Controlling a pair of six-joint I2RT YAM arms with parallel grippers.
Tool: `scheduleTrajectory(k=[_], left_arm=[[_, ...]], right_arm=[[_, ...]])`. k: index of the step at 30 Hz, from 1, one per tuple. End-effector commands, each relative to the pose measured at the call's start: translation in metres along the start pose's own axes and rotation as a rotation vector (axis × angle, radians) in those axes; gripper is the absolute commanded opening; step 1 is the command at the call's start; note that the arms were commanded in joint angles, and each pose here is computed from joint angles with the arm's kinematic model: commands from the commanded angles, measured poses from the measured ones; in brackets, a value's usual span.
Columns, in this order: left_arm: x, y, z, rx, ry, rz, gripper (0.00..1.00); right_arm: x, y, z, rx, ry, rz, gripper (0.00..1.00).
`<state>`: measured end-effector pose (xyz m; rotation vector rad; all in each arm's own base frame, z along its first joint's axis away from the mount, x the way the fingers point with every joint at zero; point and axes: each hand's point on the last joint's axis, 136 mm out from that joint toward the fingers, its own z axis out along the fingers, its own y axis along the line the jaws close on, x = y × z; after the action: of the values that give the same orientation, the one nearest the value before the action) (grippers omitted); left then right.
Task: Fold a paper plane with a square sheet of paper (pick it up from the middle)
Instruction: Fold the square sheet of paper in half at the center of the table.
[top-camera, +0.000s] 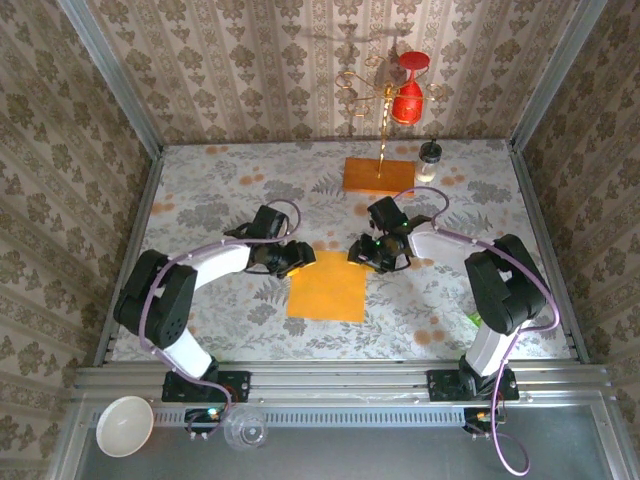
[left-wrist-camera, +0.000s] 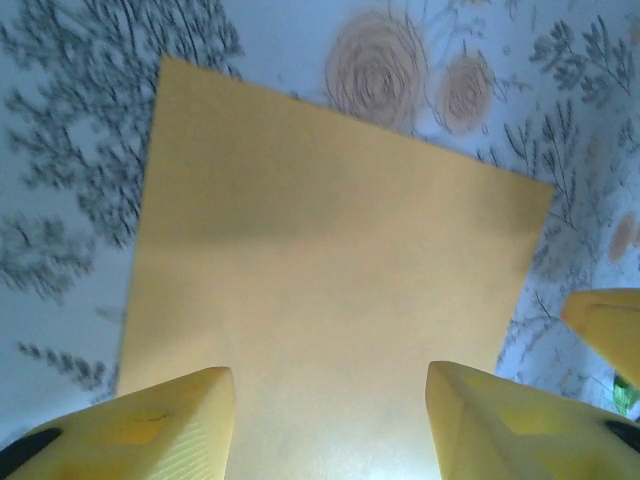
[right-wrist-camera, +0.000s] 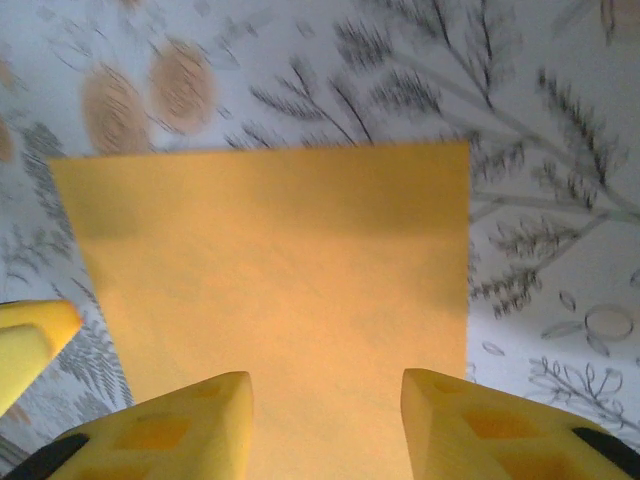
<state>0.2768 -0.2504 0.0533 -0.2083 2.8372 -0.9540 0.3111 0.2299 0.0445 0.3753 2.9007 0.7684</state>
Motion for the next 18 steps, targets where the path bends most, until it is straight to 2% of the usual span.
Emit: scheduleTrajectory(k=[1,4,11,14,18], left_arm=[[0.021,0.008,0.008,0.004,0.049,-0.06,0.51],[0.025,0.018,0.013,-0.036,0.062,-0.068,0.45],[0.028,0.034,0.024,-0.074,0.069,-0.085,0.41],[0.031,0.044,0.029,-0.086,0.075,-0.108,0.36],[0.034,0.053,0.031,-0.087,0.073,-0.136,0.35]], right_arm=[[0.03,-0.006,0.009,0.005,0.086,-0.002,0.41],[0.038,-0.011,0.017,0.007,0.105,0.012,0.37],[0.039,-0.019,0.031,0.019,0.121,0.03,0.31],[0.039,-0.024,0.038,0.04,0.129,0.033,0.3],[0.038,-0.026,0.043,0.047,0.134,0.033,0.3]])
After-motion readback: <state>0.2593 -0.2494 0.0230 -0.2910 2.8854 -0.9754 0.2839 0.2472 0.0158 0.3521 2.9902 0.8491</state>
